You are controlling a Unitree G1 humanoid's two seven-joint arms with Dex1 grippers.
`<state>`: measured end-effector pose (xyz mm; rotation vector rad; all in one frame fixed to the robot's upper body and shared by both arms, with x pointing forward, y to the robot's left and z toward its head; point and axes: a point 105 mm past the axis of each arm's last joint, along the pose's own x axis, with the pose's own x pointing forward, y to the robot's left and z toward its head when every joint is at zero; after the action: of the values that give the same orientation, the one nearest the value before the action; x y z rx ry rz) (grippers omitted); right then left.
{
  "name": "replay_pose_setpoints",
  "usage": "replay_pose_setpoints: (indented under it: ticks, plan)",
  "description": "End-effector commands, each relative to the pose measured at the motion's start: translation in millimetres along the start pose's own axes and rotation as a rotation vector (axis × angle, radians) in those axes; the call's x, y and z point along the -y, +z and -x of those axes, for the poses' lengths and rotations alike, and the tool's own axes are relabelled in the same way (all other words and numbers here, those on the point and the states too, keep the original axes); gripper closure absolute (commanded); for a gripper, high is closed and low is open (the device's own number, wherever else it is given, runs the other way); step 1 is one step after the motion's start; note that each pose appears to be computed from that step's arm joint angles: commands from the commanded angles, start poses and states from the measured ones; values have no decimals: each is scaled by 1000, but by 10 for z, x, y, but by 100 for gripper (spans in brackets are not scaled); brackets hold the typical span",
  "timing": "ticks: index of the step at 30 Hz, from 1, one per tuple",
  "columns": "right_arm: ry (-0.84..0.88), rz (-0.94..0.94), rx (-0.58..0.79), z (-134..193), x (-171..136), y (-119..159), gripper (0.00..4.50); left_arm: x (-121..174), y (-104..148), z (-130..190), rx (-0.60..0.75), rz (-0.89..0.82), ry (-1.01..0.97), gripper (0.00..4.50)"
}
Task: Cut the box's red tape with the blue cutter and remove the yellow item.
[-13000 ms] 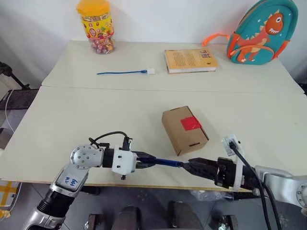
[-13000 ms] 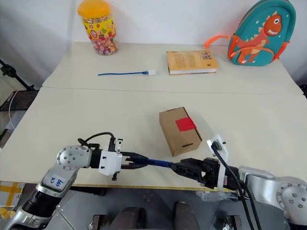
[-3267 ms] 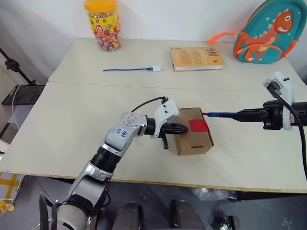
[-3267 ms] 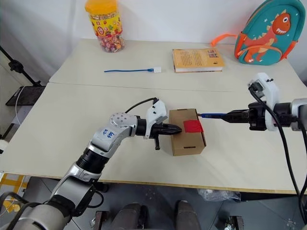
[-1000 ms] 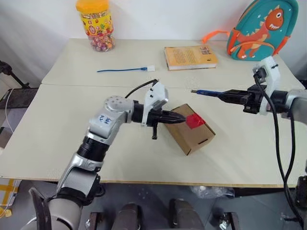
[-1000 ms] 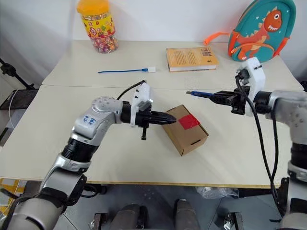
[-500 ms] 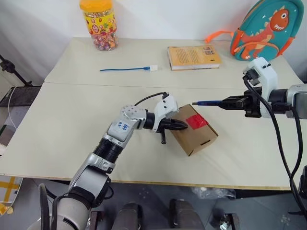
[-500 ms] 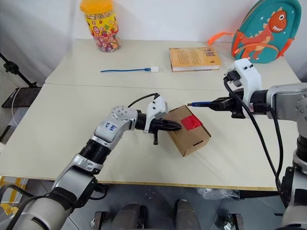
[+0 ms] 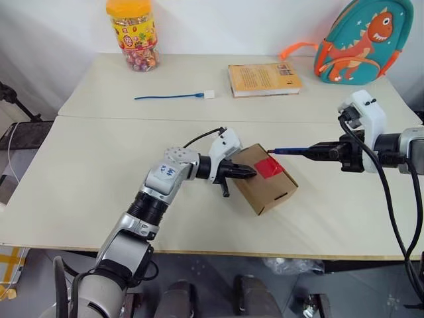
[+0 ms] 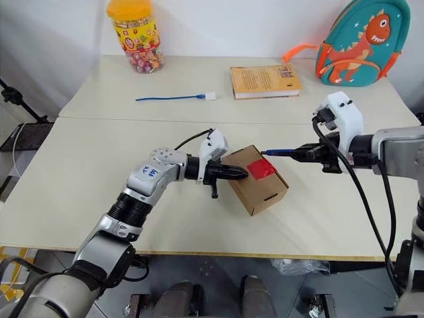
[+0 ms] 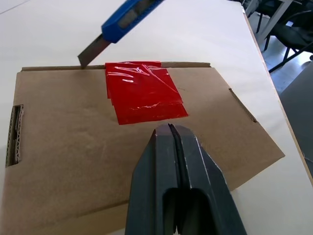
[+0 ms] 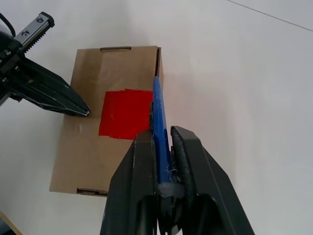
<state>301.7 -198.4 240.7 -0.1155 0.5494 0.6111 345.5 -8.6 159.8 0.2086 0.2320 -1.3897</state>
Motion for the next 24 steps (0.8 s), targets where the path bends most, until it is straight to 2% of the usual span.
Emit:
replay_pose_setpoints:
  ticks: [1,6,12,21,24]
  plan:
    - [-14,26,59,95,-27,94,434,-22,-193,18,-64,42,24,450]
    - [-17,20,58,105,-17,92,434,-14,-187,6,-69,38,24,450]
    - [17,22,-12,72,-53,-16,434,-20,-208,13,-98,18,33,450]
    - [33,15,-72,18,-37,30,434,7,-233,-60,-130,-11,45,450]
    - [42,26,-143,-5,-40,10,434,33,-297,-108,-179,-55,55,450]
